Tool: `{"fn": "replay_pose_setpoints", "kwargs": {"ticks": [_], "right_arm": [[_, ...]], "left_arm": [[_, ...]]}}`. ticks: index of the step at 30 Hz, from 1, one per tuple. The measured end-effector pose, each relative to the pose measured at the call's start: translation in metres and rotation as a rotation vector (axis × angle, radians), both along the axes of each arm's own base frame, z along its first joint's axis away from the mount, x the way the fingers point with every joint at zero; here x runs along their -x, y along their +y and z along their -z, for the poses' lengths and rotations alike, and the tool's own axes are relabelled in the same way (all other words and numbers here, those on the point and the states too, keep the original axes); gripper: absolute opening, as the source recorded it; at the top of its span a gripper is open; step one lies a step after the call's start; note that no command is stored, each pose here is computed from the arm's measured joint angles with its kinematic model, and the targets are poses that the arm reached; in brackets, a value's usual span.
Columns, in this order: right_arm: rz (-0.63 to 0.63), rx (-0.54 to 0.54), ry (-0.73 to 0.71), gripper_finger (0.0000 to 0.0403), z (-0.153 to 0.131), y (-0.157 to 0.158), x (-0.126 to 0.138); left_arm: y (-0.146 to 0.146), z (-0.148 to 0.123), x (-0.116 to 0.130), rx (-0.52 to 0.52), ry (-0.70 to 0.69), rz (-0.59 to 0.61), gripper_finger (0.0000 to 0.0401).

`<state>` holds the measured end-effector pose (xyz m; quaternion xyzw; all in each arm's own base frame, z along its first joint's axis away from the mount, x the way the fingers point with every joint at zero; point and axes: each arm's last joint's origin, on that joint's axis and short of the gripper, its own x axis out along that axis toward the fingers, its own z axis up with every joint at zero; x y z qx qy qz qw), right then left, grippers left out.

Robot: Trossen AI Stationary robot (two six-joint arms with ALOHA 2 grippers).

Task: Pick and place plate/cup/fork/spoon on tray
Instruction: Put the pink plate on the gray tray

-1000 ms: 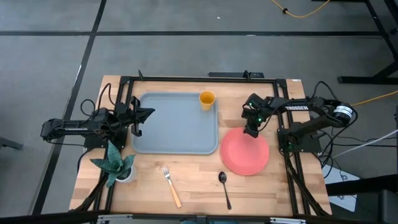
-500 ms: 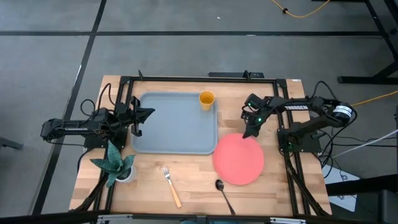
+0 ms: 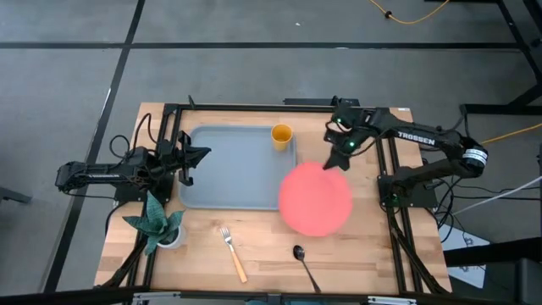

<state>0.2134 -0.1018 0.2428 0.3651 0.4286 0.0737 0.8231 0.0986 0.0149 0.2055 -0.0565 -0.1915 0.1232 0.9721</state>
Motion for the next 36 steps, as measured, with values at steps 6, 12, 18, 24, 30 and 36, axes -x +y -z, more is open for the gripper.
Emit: {"fn": "replay_pose_setpoints", "kwargs": {"ticks": [6,12,18,24,30,36], "right_arm": [[0.032,0.078,-0.312,0.0002,-0.020,0.008,-0.044],[0.189,0.124,-0.428,0.0002,-0.015,0.030,-0.090],[0.254,0.076,-0.452,0.0002,0.020,0.038,-0.126],[0.321,-0.024,-0.440,0.0002,0.041,0.031,-0.139],[0.555,-0.126,-0.314,0.0002,0.064,0.021,-0.144],[0.753,-0.136,-0.290,0.0002,0.070,0.014,-0.144]], "left_arm": [[0.000,0.000,0.000,0.000,0.000,0.000,0.0000],[0.000,0.000,0.000,0.011,-0.004,0.005,0.0000],[0.000,0.000,0.000,0.092,-0.027,0.042,0.0000],[0.001,0.000,0.000,0.070,-0.024,0.005,0.0000],[0.001,0.000,0.000,-0.008,0.002,-0.031,0.0000],[0.001,0.001,0.000,-0.126,0.047,-0.079,0.0000]]}}
